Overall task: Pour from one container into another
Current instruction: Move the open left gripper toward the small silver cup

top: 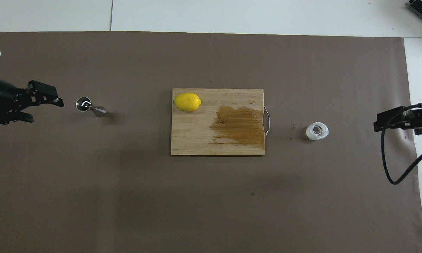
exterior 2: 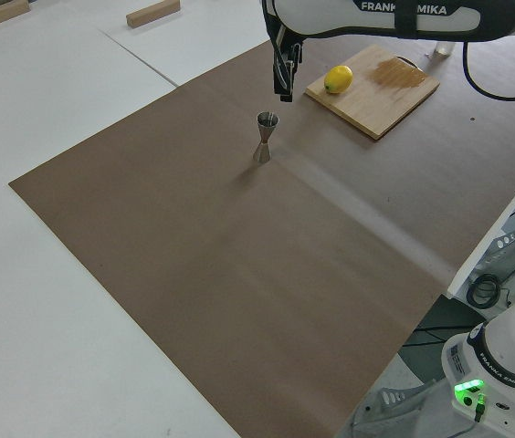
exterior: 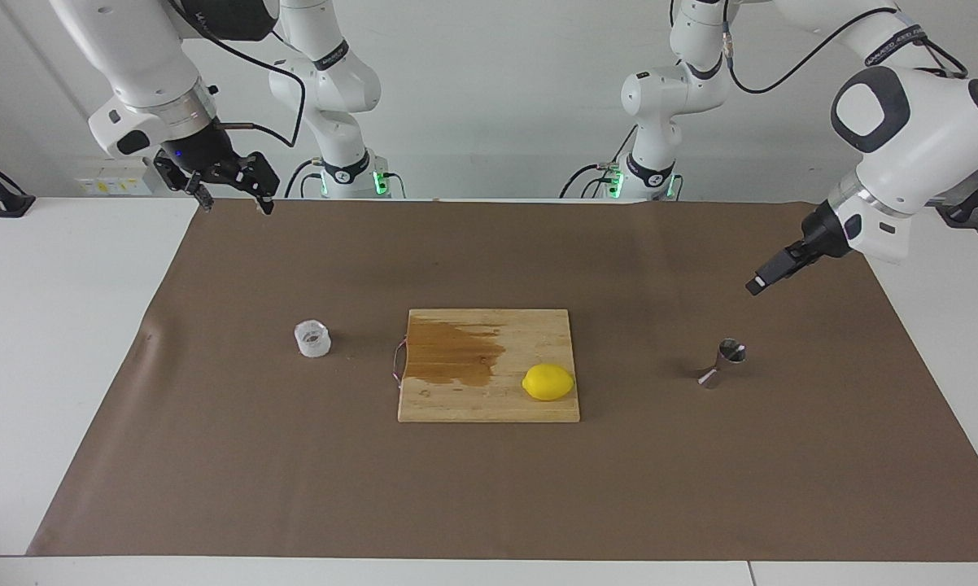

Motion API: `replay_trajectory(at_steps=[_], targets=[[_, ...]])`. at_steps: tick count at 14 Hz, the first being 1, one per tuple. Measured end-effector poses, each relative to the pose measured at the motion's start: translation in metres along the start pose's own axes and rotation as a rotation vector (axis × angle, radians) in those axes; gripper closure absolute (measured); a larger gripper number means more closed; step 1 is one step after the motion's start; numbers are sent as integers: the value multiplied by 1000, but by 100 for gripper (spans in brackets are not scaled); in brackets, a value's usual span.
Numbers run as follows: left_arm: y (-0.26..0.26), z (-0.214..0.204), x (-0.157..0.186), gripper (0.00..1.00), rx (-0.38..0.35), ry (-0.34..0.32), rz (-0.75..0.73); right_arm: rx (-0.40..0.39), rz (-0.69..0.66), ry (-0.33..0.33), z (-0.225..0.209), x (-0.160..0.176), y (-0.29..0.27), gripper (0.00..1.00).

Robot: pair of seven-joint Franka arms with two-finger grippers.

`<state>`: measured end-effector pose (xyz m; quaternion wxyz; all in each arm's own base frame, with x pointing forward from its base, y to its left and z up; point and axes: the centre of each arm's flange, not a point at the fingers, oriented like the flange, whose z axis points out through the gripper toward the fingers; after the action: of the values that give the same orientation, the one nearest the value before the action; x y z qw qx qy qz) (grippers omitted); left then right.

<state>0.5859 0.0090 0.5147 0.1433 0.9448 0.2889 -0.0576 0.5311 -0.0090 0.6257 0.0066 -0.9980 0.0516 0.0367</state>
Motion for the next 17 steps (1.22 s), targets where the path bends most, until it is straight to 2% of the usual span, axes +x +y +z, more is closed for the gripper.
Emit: replay_trajectory(at_steps=[5, 9, 13, 17], targets=[[-21, 37, 14, 0, -232, -83, -571, 0, 0, 0, 0, 0, 0, 0], [-54, 65, 20, 0, -398, -168, -956, 0, 0, 0, 0, 0, 0, 0], [-81, 96, 6, 0, -538, -231, -1243, 0, 0, 0, 0, 0, 0, 0], [-92, 115, 1, 0, -608, -293, -1398, 0, 0, 0, 0, 0, 0, 0]])
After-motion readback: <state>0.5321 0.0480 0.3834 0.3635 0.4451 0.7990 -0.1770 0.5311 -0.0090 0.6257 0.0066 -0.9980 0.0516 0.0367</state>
